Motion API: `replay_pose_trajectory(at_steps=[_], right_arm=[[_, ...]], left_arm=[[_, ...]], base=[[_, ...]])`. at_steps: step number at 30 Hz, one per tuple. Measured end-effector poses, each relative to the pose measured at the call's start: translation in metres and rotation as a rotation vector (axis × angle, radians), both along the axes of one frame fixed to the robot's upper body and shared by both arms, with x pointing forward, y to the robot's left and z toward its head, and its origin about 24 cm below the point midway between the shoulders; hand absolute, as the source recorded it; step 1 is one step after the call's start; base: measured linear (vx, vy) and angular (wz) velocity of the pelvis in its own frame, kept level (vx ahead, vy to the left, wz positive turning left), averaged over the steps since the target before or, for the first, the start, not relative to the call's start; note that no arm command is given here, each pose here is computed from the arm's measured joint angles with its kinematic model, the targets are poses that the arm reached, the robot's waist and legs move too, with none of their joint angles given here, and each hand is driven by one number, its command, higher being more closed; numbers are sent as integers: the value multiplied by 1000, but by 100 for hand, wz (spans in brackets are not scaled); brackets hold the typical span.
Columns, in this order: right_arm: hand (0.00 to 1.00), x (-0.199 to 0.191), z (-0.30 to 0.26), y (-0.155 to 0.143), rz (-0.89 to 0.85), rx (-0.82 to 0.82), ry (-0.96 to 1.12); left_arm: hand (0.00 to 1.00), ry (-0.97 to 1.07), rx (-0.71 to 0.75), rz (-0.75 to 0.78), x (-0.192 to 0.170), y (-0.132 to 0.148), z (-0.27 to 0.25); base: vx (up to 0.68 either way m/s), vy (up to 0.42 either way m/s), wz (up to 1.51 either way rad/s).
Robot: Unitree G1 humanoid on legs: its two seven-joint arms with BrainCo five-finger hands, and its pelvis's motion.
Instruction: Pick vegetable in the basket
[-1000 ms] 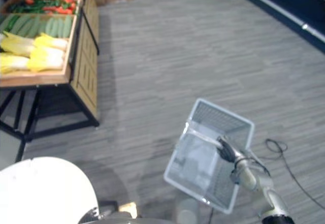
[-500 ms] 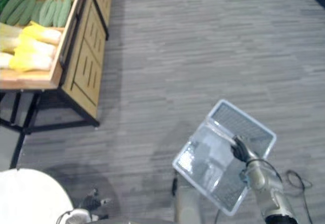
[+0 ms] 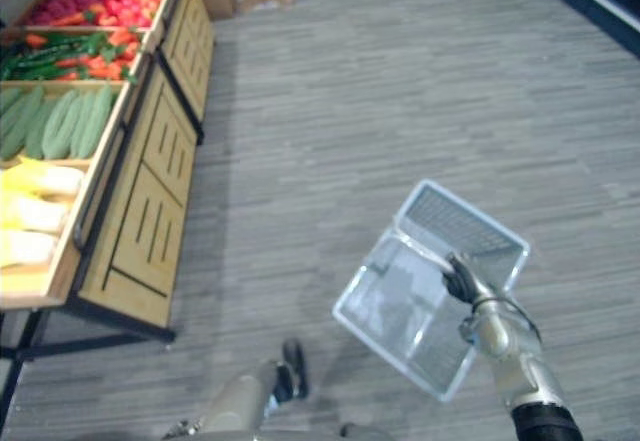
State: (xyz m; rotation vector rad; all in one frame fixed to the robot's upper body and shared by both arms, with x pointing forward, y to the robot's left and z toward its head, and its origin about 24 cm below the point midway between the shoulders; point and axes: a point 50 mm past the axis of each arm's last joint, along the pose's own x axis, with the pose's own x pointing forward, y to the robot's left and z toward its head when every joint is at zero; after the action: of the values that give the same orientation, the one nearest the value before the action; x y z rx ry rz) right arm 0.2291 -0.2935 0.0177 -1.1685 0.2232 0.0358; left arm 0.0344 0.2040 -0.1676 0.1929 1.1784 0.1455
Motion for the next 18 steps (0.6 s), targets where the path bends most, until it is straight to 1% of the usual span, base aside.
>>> replay_pose_trajectory(at_steps=[2, 4, 7, 10, 13, 15, 18], right_arm=[[100, -8, -11, 1, -4, 10, 47], [100, -13, -18, 2, 2, 12, 81], [100, -21, -33, -2, -27, 19, 162], [100, -32, -47, 1, -55, 59, 200], [100, -54, -56, -2, -118, 94, 223], [100, -67, -55, -11, -181, 99, 211], [100, -84, -59, -27, -285, 111, 218]], left_arm=[[0, 14, -9, 7, -3, -2, -1], [0, 20, 6, 3, -5, 4, 0], [0, 5, 22, -37, 0, 9, 2], [0, 18, 34, -105, 9, 9, 1], [0, -8, 42, -170, 25, 8, 3], [0, -55, 42, -192, 42, 5, 6], [0, -95, 43, -199, 54, 3, 8]], base=[[809, 233, 10], [701, 266, 38], [598, 233, 108], [526, 87, 162], [553, -79, 225], [341, -139, 202], [281, -199, 177]])
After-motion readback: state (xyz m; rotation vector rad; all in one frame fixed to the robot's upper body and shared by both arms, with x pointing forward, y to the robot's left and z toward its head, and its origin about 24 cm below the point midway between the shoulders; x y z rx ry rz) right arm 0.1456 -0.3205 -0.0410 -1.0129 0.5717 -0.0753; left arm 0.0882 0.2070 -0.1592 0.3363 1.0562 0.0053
